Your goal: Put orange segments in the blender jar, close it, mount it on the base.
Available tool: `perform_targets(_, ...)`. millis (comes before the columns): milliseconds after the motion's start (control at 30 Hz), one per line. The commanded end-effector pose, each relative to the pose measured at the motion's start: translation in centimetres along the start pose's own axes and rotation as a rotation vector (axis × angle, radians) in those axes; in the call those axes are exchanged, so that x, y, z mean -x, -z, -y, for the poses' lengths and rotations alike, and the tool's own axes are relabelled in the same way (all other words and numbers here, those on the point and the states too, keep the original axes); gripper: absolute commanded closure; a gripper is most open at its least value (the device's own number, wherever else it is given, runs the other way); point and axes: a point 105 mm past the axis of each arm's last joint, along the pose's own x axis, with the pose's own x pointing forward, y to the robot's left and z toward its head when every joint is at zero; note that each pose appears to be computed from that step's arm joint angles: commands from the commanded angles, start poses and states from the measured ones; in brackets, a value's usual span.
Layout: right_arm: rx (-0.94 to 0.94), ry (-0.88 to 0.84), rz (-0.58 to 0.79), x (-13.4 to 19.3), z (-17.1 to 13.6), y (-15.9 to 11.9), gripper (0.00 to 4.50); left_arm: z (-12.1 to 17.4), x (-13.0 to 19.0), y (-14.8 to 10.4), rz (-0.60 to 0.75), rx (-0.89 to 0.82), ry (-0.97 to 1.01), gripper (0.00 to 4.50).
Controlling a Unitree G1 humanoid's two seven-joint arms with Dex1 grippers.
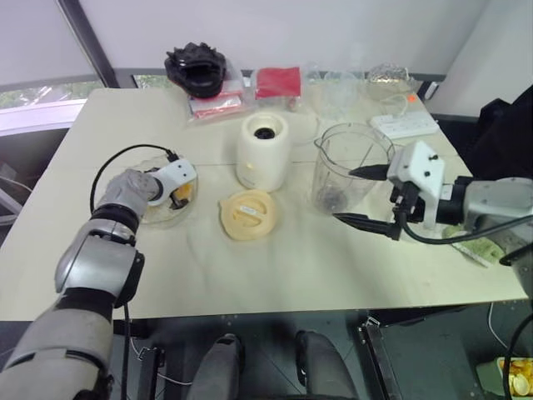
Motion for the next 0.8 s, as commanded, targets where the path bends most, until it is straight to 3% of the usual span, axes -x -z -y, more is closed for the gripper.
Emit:
perform_targets(33,0.052,0.015,0.026,0.22,0.22,-1.12,0.00,-1.07,0.41,-0.79,0.021,0.010,-0.030,1.41)
perform_targets(367,0.058,0.021,0.024,0.18,0.26,-1.05,0.00,-0.93,0.29,-1.03,0.025,0.011,-0.030,1.41)
perform_targets(467,0.059,0.023,0.023,0.19,0.34,-1.07,0.00,-0.91,0.20,-1.24,0.034,0.016,-0.038,2.29)
perform_targets(567,0.061,0.025,0.022,0.21,0.36,-1.07,0.00,-0.86,0.15,-1.29,0.037,0.022,-0.041,3.75)
perform_targets(800,0.061,0.023,0.023,0.15,0.30,-1.17,0.00,-0.98,0.18,-1.11,0.042,0.031,-0.055,3.75)
